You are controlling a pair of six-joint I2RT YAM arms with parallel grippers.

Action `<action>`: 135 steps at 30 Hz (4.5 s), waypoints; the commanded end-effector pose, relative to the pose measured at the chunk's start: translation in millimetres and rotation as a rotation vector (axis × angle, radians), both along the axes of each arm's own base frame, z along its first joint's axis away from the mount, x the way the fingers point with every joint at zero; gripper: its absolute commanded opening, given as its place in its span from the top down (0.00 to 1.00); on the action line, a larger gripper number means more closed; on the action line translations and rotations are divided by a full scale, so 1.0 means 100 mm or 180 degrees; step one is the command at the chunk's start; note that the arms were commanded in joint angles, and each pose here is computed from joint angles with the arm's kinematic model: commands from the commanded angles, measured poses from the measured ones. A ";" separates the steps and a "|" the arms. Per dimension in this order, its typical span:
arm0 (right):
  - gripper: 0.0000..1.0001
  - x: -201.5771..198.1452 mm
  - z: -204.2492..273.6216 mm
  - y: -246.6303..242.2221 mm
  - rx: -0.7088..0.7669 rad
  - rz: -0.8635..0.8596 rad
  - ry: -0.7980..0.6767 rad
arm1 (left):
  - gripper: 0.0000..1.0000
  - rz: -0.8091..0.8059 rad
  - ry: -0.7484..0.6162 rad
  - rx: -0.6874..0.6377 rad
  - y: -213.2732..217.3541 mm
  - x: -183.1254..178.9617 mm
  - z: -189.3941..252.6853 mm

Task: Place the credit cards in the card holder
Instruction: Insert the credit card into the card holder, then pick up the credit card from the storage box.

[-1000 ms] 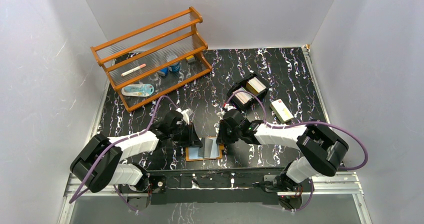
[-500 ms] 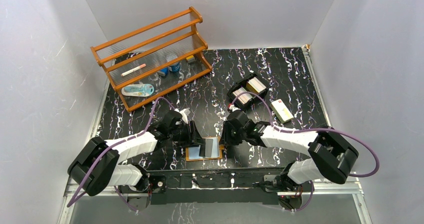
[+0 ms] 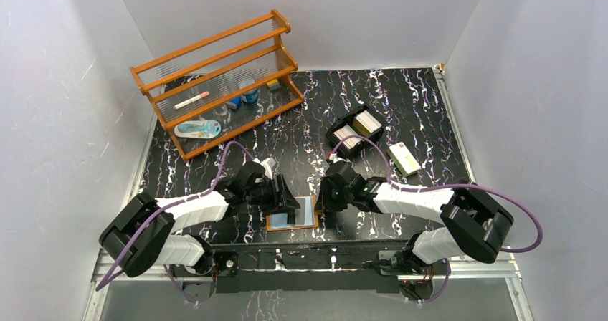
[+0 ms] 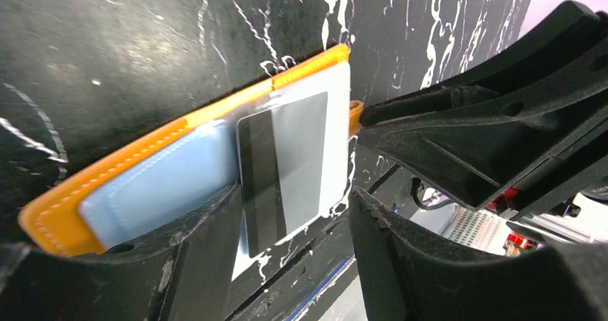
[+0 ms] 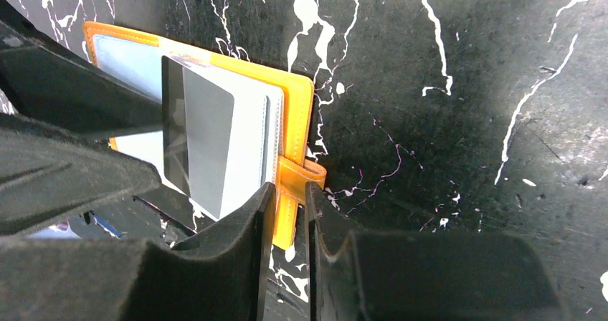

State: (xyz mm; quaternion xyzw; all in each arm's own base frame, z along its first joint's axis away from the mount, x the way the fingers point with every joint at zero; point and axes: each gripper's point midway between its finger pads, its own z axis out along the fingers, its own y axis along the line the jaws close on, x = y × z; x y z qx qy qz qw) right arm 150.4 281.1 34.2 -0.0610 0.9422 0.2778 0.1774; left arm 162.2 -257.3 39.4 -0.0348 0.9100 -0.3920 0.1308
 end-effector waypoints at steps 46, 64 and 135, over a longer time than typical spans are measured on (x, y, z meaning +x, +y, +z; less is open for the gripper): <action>0.76 -0.03 0.06 -0.19 -0.0222 -0.0391 -0.0077 | 1.00 0.0025 -0.0111 0.0850 -0.02 -0.02 -0.10; 0.76 -0.11 -0.21 -0.05 -0.0381 -0.0307 -0.0056 | 0.99 -0.0219 0.0000 0.0472 -0.30 -0.21 -0.07; 0.66 3.24 0.92 -1.57 -0.2850 -0.0008 -0.2096 | 0.01 0.0359 -0.1723 0.0960 0.97 -0.09 1.29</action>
